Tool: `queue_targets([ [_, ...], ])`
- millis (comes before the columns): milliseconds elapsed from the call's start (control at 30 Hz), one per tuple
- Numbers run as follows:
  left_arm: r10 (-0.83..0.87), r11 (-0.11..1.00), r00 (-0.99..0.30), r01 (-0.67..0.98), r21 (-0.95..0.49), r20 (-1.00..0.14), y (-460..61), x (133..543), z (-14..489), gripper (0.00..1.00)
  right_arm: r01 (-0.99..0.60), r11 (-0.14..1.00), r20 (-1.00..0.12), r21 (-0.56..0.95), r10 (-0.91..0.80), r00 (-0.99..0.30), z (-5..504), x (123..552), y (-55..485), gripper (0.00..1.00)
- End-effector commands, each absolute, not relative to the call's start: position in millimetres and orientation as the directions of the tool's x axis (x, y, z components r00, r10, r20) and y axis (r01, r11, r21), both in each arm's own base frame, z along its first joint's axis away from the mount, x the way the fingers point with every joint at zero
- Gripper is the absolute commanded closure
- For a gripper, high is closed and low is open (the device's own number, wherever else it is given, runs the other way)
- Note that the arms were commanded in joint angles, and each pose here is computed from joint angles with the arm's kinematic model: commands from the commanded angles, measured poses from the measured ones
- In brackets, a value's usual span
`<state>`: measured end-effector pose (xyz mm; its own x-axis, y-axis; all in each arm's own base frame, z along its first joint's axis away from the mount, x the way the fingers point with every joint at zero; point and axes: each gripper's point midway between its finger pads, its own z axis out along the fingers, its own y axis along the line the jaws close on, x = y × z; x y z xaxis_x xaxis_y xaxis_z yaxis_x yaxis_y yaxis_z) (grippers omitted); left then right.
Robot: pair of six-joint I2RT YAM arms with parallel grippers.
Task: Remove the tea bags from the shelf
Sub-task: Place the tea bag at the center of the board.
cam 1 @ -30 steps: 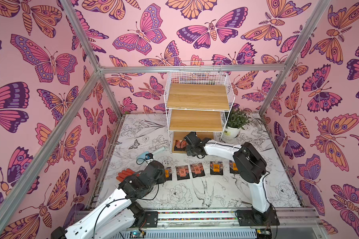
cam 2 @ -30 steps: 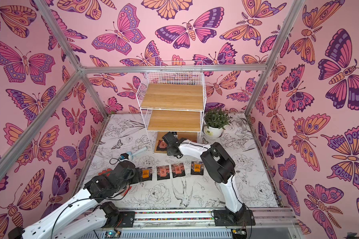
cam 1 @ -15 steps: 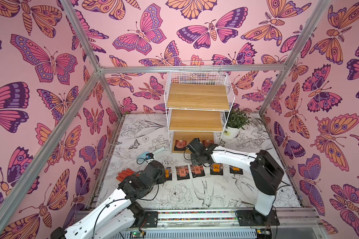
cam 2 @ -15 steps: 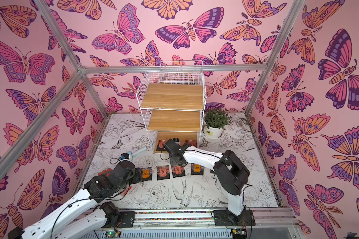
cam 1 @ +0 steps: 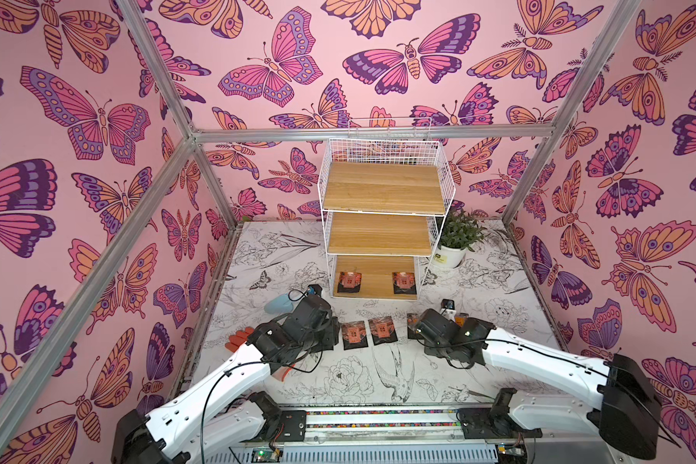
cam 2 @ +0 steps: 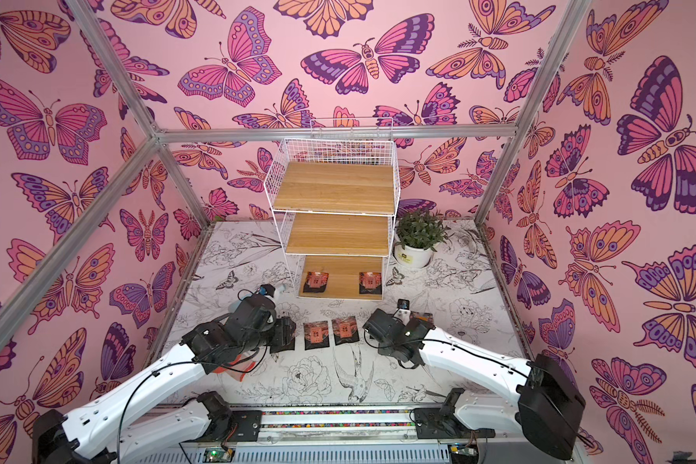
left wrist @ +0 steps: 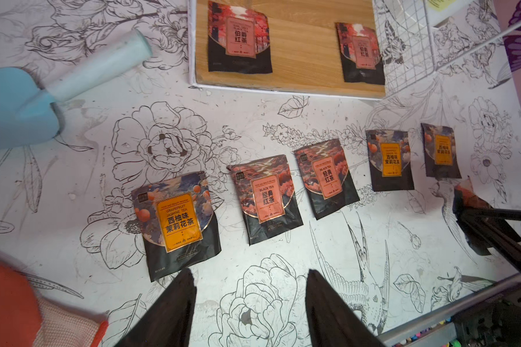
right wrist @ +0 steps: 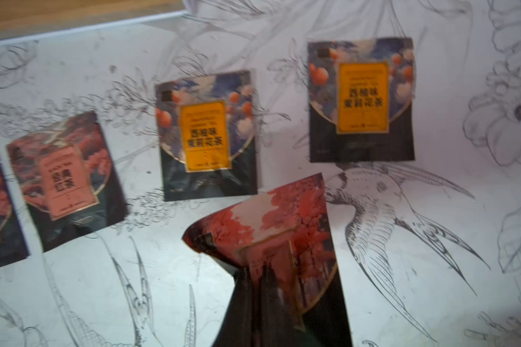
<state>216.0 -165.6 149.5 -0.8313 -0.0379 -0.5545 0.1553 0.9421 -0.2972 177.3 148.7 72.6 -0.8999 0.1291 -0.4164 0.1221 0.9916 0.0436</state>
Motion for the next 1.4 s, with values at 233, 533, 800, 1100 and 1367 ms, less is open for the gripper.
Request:
queue_targets([
  [233,-0.046,0.922,-0.819,0.186,-0.34,-0.573,-171,215,148,0.37,0.258,0.966,-0.385,0.0,0.238,-0.892,56,171,101,1.0],
  [533,-0.05,0.927,-0.824,0.172,-0.334,-0.564,-171,218,143,0.37,0.299,0.954,-0.304,0.019,0.291,-0.907,32,162,93,1.0],
  [800,-0.056,0.931,-0.821,0.162,-0.326,-0.568,-169,219,143,0.37,0.331,0.943,-0.272,-0.034,0.31,-0.911,32,161,91,0.74],
  [1100,-0.05,0.933,-0.825,0.163,-0.322,-0.563,-172,222,144,0.36,0.325,0.946,-0.32,0.009,0.31,-0.895,61,168,92,0.5],
  [1367,-0.008,0.914,-0.844,0.211,-0.346,-0.537,-198,235,137,0.3,0.309,0.95,-0.395,0.031,0.296,-0.87,82,183,94,0.42],
])
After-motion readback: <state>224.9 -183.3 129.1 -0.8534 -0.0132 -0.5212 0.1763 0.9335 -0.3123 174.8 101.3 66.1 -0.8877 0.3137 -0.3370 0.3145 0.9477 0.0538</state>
